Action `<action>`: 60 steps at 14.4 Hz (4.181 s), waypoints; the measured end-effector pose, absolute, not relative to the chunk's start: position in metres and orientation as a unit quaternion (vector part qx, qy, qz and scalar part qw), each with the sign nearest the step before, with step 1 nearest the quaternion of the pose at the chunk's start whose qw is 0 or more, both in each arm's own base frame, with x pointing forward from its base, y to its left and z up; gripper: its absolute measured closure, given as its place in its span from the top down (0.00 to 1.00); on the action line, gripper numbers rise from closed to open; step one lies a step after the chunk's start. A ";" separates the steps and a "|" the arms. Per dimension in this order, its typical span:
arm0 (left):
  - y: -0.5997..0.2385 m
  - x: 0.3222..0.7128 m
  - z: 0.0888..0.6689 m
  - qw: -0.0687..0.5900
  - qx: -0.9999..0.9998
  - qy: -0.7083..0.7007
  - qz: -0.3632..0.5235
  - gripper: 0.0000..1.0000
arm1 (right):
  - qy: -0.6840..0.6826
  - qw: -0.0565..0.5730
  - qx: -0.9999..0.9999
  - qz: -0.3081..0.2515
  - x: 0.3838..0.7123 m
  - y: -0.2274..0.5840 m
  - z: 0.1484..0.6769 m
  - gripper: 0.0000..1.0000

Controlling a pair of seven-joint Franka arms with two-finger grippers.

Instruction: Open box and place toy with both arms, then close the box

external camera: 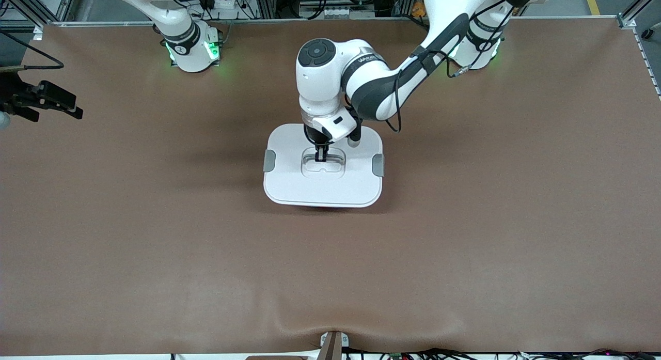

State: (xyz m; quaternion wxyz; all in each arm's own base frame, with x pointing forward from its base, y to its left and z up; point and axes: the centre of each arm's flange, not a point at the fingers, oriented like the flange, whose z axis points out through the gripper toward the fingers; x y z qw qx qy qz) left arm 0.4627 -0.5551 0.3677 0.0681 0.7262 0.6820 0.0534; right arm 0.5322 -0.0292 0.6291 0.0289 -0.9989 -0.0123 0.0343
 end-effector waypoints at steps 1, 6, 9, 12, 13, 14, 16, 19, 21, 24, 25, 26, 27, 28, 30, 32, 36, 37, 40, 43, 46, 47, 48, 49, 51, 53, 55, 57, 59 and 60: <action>-0.555 0.462 0.366 0.066 0.727 0.682 0.054 0.07 | -0.012 0.028 -0.999 0.037 0.531 -0.030 0.629 1.00; -0.556 0.458 0.360 0.060 0.729 0.680 0.053 0.07 | -0.012 0.025 -0.998 0.057 0.524 -0.031 0.637 1.00; -0.560 0.453 0.360 0.061 0.731 0.677 0.053 0.07 | -0.012 0.025 -0.998 0.055 0.524 -0.031 0.638 1.00; -0.563 0.450 0.359 0.061 0.728 0.681 0.052 0.07 | -0.007 0.024 -0.998 0.055 0.524 -0.033 0.638 1.00; -0.562 0.450 0.359 0.060 0.728 0.681 0.053 0.07 | -0.006 0.024 -0.998 0.055 0.524 -0.034 0.638 1.00; -0.562 0.450 0.359 0.059 0.728 0.681 0.053 0.07 | -0.004 0.024 -0.998 0.055 0.524 -0.035 0.638 1.00; -0.561 0.449 0.357 0.055 0.726 0.683 0.054 0.07 | -0.003 0.024 -0.998 0.055 0.524 -0.036 0.638 1.00; -0.561 0.448 0.354 0.051 0.725 0.684 0.055 0.07 | -0.003 0.024 -0.998 0.055 0.524 -0.036 0.639 1.00; -0.561 0.447 0.354 0.050 0.725 0.684 0.055 0.07 | -0.003 0.024 -0.998 0.055 0.524 -0.036 0.639 1.00; -0.559 0.449 0.353 0.050 0.725 0.685 0.055 0.07 | -0.003 0.024 -0.998 0.055 0.524 -0.035 0.639 1.00; -0.558 0.450 0.353 0.049 0.724 0.686 0.055 0.07 | -0.003 0.024 -0.998 0.055 0.524 -0.035 0.639 1.00; -0.557 0.451 0.353 0.049 0.723 0.687 0.055 0.07 | -0.003 0.024 -0.998 0.055 0.524 -0.035 0.639 1.00; -0.556 0.452 0.353 0.049 0.722 0.688 0.055 0.07 | -0.003 0.024 -0.998 0.055 0.524 -0.035 0.639 1.00; -0.555 0.453 0.353 0.049 0.722 0.688 0.055 0.07 | -0.003 0.024 -0.998 0.055 0.524 -0.035 0.639 1.00; -0.554 0.454 0.353 0.049 0.721 0.689 0.056 0.07 | -0.003 0.024 -0.998 0.055 0.524 -0.035 0.639 1.00; -0.554 0.455 0.352 0.048 0.721 0.689 0.056 0.07 | -0.003 0.024 -0.998 0.055 0.524 -0.036 0.638 1.00; -0.553 0.456 0.348 0.045 0.720 0.690 0.056 0.07 | -0.003 0.024 -0.998 0.056 0.524 -0.035 0.638 1.00; -0.553 0.456 0.348 0.045 0.720 0.690 0.056 0.07 | -0.003 0.024 -0.998 0.056 0.524 -0.035 0.638 1.00; -0.553 0.456 0.347 0.044 0.720 0.690 0.056 0.07 | -0.003 0.024 -0.998 0.056 0.524 -0.035 0.638 1.00; -0.552 0.457 0.346 0.044 0.720 0.691 0.056 0.14 | -0.003 0.024 -0.998 0.056 0.524 -0.035 0.638 1.00; -0.549 0.463 0.348 0.046 0.716 0.694 0.056 0.44 | -0.003 0.024 -0.998 0.056 0.524 -0.035 0.638 1.00; -0.548 0.465 0.351 0.048 0.715 0.696 0.056 0.52 | -0.003 0.024 -0.998 0.056 0.524 -0.035 0.638 1.00; -0.548 0.466 0.354 0.051 0.714 0.696 0.056 0.59 | -0.003 0.024 -0.998 0.056 0.524 -0.035 0.638 1.00; -0.549 0.467 0.357 0.054 0.713 0.697 0.055 0.72 | -0.003 0.024 -0.998 0.056 0.524 -0.035 0.638 1.00; -0.550 0.468 0.365 0.061 0.712 0.697 0.056 0.90 | -0.003 0.024 -0.998 0.056 0.524 -0.035 0.638 1.00; -0.551 0.466 0.377 0.070 0.712 0.697 0.056 1.00 | -0.003 0.024 -0.998 0.056 0.524 -0.035 0.638 1.00; -0.550 0.464 0.392 0.074 0.712 0.696 0.053 1.00 | -0.003 0.024 -0.998 0.056 0.524 -0.035 0.638 1.00; -0.542 0.468 0.413 0.073 0.722 0.687 0.047 1.00 | -0.003 0.024 -0.998 0.056 0.524 -0.035 0.638 1.00; -0.522 0.482 0.439 0.077 0.735 0.672 0.044 1.00 | -0.003 0.024 -0.998 0.056 0.524 -0.035 0.638 1.00; -0.508 0.491 0.453 0.079 0.742 0.664 0.044 1.00 | -0.003 0.024 -0.998 0.056 0.524 -0.035 0.638 1.00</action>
